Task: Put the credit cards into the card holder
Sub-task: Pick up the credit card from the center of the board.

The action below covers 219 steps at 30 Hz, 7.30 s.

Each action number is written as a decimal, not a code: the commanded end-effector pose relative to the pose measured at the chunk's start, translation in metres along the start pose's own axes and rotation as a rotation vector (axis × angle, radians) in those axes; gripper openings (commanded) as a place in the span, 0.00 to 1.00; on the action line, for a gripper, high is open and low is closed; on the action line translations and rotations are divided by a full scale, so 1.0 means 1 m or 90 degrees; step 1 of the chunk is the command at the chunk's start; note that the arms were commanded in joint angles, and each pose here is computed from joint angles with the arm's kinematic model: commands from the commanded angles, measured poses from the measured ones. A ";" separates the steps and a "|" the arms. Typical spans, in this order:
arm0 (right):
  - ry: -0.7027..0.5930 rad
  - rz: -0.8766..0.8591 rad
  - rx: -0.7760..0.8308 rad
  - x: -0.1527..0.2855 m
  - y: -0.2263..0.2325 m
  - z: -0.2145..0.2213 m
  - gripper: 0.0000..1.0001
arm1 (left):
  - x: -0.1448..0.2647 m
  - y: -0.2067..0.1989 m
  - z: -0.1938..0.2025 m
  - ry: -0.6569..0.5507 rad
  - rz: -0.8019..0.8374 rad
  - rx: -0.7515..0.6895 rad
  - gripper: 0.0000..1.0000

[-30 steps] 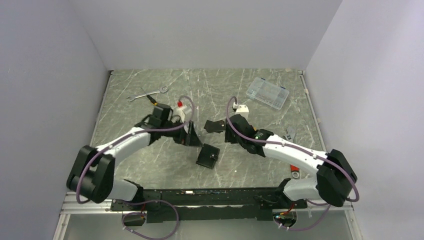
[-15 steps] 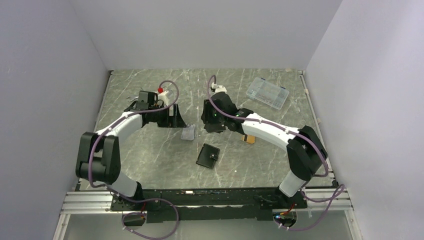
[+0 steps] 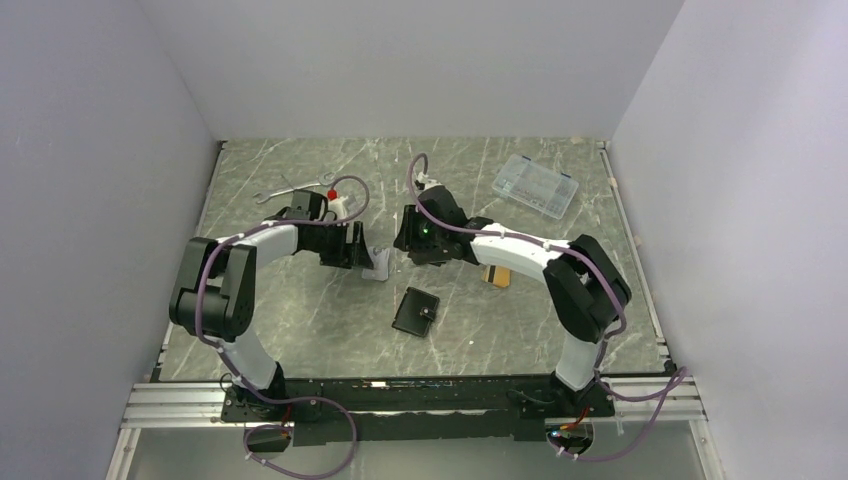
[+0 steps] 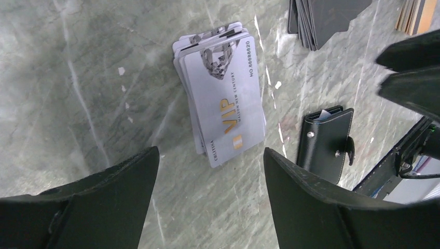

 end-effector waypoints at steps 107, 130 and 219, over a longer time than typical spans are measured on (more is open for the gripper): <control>0.102 -0.210 -0.215 -0.068 0.021 0.041 0.39 | -0.014 0.030 0.007 0.018 0.002 0.113 0.00; 0.111 -0.249 -0.224 -0.073 0.040 0.042 0.01 | 0.005 -0.021 -0.015 -0.013 0.158 0.058 0.08; 0.100 -0.293 -0.120 -0.055 0.027 0.002 0.00 | 0.133 -0.059 -0.053 -0.232 0.389 -0.020 0.00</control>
Point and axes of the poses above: each gripper's point midway between its finger pads, its own x axis back along the fingers, its own y axis along the line the jaws close on, z = x × y, the point moved 1 cm from there along x, back along the fingers, and after that the axes turned 1 degree about -x, right-handed, at the moved point
